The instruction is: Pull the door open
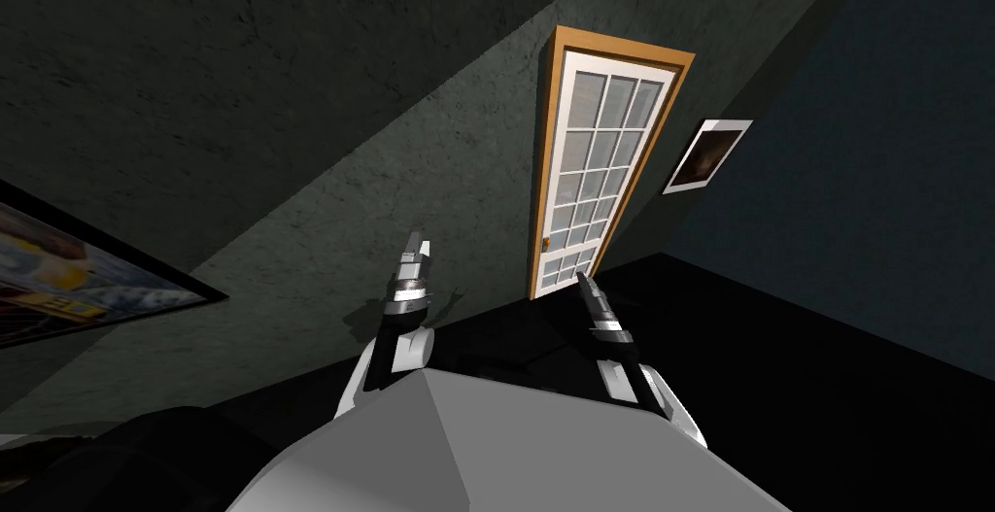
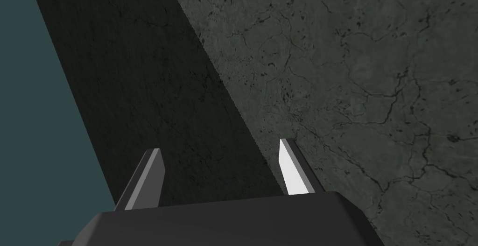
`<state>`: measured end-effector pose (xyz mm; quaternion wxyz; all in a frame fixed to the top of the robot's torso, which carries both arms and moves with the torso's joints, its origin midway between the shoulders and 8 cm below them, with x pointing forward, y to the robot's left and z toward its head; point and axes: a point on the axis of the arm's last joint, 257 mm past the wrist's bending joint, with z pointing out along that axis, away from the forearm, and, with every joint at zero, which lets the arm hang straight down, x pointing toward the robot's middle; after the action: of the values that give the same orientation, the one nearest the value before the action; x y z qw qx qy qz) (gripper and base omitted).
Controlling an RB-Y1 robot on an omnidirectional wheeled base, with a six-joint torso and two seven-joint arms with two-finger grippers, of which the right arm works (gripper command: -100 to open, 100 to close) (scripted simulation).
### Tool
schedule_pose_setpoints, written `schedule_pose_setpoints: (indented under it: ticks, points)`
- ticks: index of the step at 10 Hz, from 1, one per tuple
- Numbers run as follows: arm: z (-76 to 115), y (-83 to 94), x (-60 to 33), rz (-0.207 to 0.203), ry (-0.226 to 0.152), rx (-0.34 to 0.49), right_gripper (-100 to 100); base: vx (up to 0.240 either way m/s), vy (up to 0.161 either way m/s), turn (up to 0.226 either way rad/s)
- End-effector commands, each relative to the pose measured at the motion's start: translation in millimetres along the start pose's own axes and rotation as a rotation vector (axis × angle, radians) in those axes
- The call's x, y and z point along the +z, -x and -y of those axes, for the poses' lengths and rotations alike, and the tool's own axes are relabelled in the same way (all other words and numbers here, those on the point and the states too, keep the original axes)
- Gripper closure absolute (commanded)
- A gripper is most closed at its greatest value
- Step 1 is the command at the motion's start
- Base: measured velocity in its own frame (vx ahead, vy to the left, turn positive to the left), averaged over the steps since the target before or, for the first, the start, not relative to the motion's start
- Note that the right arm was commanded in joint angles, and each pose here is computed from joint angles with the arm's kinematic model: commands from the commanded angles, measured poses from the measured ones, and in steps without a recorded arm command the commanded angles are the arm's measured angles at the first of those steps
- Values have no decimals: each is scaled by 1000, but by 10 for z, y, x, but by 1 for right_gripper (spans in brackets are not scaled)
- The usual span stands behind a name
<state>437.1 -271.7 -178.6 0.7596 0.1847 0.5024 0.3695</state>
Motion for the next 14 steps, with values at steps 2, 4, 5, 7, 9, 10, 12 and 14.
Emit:
schedule_pose_setpoints:
  ticks: [2, 4, 5, 7, 9, 10, 12, 14]
  points:
    - [117, -100, -19, -29, -11, -58, -100, 94, -31, 29]
    - [206, -186, -50, -51, -19, -100, -100, 93, -45, 36]
    - [249, -229, -67, -63, -22, -120, -100, 94, -29, 34]
    - [335, -314, -102, -85, -29, -161, -100, 107, -43, 32]
    - [419, -396, -140, -108, -35, -202, -100, 93, -44, 39]
    - [460, -437, -159, -120, -38, -222, -100, 92, -32, 31]
    - [538, -515, -200, -143, -42, -261, -100, 93, -29, 31]
    - [613, -591, -242, -166, -46, -299, -100, 103, -31, 36]
